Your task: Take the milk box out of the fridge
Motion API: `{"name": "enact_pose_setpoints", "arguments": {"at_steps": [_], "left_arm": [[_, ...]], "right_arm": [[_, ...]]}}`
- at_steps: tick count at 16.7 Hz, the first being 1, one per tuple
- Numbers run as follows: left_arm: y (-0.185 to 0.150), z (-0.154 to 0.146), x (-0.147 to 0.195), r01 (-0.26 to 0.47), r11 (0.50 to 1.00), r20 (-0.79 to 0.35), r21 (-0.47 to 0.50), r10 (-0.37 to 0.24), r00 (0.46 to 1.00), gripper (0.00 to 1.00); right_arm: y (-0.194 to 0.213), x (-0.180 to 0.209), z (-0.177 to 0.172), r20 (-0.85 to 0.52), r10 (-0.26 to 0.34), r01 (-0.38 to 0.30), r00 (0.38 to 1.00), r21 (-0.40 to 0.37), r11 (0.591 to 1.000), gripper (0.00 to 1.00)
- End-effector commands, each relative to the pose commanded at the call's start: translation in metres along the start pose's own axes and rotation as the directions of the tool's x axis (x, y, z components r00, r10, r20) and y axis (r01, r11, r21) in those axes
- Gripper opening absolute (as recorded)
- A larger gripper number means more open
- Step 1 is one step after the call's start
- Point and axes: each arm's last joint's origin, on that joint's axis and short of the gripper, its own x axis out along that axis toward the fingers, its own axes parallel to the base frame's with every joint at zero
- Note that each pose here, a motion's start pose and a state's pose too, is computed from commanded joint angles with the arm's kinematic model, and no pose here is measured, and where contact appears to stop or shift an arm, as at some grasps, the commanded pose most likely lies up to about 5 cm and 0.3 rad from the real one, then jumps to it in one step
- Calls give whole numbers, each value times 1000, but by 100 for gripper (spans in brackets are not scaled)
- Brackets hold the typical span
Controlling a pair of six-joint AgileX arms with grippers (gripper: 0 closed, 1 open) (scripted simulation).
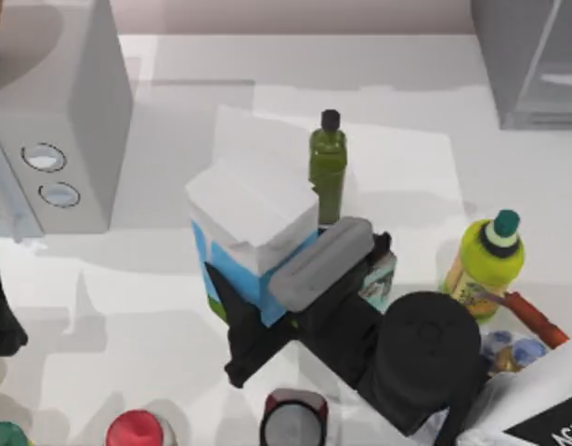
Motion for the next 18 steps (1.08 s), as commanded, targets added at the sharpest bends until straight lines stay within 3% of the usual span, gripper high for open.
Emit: {"name": "enact_pose_setpoints", "arguments": {"at_steps": [5,10,18], "left_arm": [[0,0,0,0,1000,0,0,0,1000,100],[0,0,0,0,1000,0,0,0,1000,100],[0,0,0,0,1000,0,0,0,1000,100]], "right_arm": [[2,36,-22,12,2,-2,1000,5,1000,0],[1,41,-26,13,0,0,1000,6,1000,0],[1,41,-26,13,0,0,1000,6,1000,60]]}}
